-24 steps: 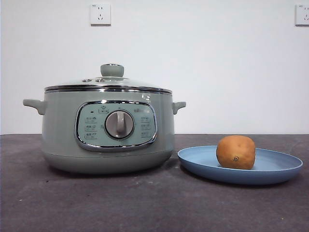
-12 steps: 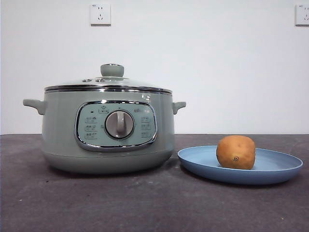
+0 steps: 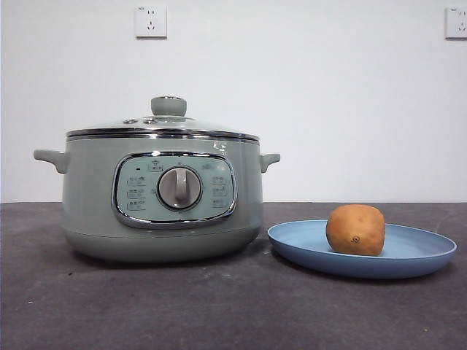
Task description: Take the potato out from the steamer,put the potato on the plate,close the lid
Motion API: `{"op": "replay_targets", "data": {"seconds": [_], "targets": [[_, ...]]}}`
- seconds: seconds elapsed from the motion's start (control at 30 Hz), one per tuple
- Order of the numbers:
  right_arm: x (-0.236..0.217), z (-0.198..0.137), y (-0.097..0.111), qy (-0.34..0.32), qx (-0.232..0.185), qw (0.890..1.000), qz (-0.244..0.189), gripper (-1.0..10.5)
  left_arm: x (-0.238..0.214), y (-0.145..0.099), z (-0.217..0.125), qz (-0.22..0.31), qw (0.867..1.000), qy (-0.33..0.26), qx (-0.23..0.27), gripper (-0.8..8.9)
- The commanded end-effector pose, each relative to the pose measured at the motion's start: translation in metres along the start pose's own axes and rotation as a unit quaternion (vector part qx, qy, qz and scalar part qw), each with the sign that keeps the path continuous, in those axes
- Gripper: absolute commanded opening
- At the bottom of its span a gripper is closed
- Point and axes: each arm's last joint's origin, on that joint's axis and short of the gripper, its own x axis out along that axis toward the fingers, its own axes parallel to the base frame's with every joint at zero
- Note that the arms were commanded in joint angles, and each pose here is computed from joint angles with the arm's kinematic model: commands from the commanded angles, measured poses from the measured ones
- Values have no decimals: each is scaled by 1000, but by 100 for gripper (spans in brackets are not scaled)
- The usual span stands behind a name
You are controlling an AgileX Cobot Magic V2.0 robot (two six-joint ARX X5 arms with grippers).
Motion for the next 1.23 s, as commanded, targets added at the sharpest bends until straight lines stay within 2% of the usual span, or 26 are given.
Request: {"op": "replay_targets", "data": {"seconds": [0.03, 0.13, 0.27, 0.43, 0.53, 0.7, 0.97, 1.23], "targets": [[-5, -5, -4, -58, -82, 994, -35, 0, 1, -1, -5, -3, 1000, 6, -4, -4], [1, -18, -11, -118, -116, 984, -61, 0, 1, -1, -5, -2, 1000, 6, -4, -4], [19, -50, -27, -181, -132, 971, -83, 0, 1, -1, -5, -2, 1000, 6, -4, -4], [41, -89, -41, -217, -149, 961, -88, 0, 1, -1, -5, -2, 1000, 6, -4, -4], [51, -108, -49, -227, -139, 958, -108, 1, 1, -1, -5, -2, 1000, 6, -4, -4], [62, -133, -59, -232, -97, 956, -153, 0, 1, -1, -5, -3, 1000, 6, -4, -4], [73, -155, -66, -221, -86, 959, -153, 1, 1, -1, -5, -2, 1000, 6, -4, -4], [77, -167, -69, -160, -60, 973, -155, 0, 1, -1, -5, -2, 1000, 6, -4, -4]]}}
